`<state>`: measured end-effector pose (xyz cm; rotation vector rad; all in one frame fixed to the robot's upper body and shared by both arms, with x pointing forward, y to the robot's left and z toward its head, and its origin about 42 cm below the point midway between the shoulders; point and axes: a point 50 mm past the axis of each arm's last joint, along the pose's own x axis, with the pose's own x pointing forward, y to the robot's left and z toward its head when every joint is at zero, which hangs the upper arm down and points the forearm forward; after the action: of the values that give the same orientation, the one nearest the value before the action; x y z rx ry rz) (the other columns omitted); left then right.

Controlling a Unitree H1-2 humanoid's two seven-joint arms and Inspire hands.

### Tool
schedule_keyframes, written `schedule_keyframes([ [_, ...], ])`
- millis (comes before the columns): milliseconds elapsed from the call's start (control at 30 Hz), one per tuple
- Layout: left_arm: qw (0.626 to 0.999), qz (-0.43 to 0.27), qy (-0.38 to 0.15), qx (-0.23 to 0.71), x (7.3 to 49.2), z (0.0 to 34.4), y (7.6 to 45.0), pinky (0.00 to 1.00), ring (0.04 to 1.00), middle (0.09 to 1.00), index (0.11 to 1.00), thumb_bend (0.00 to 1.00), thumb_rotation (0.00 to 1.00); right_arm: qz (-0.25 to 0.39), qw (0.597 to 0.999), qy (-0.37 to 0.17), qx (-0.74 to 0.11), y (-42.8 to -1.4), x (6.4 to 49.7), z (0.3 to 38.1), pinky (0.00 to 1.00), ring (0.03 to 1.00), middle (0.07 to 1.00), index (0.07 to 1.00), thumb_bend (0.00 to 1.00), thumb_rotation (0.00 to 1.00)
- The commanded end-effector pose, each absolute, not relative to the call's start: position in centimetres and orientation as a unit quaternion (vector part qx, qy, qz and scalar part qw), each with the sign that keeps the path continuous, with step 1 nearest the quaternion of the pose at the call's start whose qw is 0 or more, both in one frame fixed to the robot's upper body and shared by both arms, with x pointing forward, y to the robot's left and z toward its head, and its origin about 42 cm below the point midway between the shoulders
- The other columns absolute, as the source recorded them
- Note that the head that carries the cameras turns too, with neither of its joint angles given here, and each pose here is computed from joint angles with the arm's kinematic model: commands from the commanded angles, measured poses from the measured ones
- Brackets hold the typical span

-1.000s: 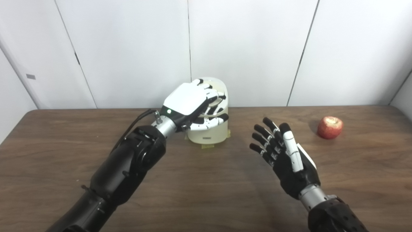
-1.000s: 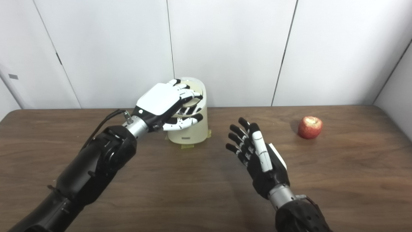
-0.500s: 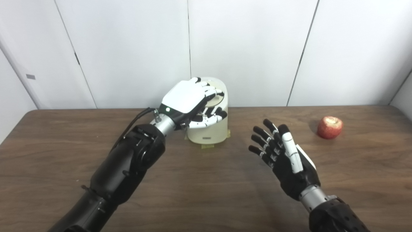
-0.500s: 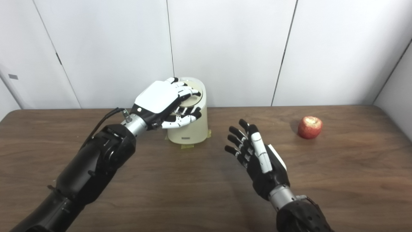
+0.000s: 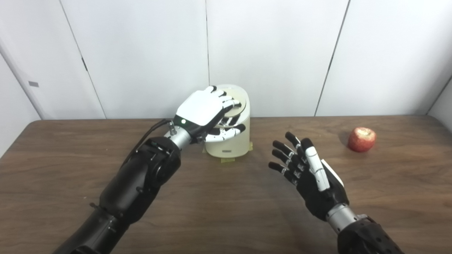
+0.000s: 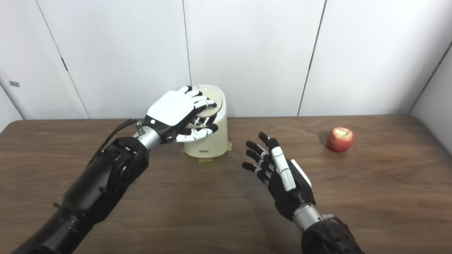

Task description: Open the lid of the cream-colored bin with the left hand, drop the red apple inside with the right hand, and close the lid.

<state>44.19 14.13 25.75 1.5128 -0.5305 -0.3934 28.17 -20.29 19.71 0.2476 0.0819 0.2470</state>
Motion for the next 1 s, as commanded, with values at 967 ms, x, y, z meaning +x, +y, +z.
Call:
schedule_keyframes([
  [967, 0.661, -0.172, -0.225, 0.694, 45.5, 27.1, 14.1, 1.00, 0.856, 0.816, 0.830, 0.46, 1.00, 0.135, 0.983, 0.006, 0.122, -20.1, 28.6, 22.1, 0.82, 0.923, 0.903, 1.000, 0.59, 0.85],
])
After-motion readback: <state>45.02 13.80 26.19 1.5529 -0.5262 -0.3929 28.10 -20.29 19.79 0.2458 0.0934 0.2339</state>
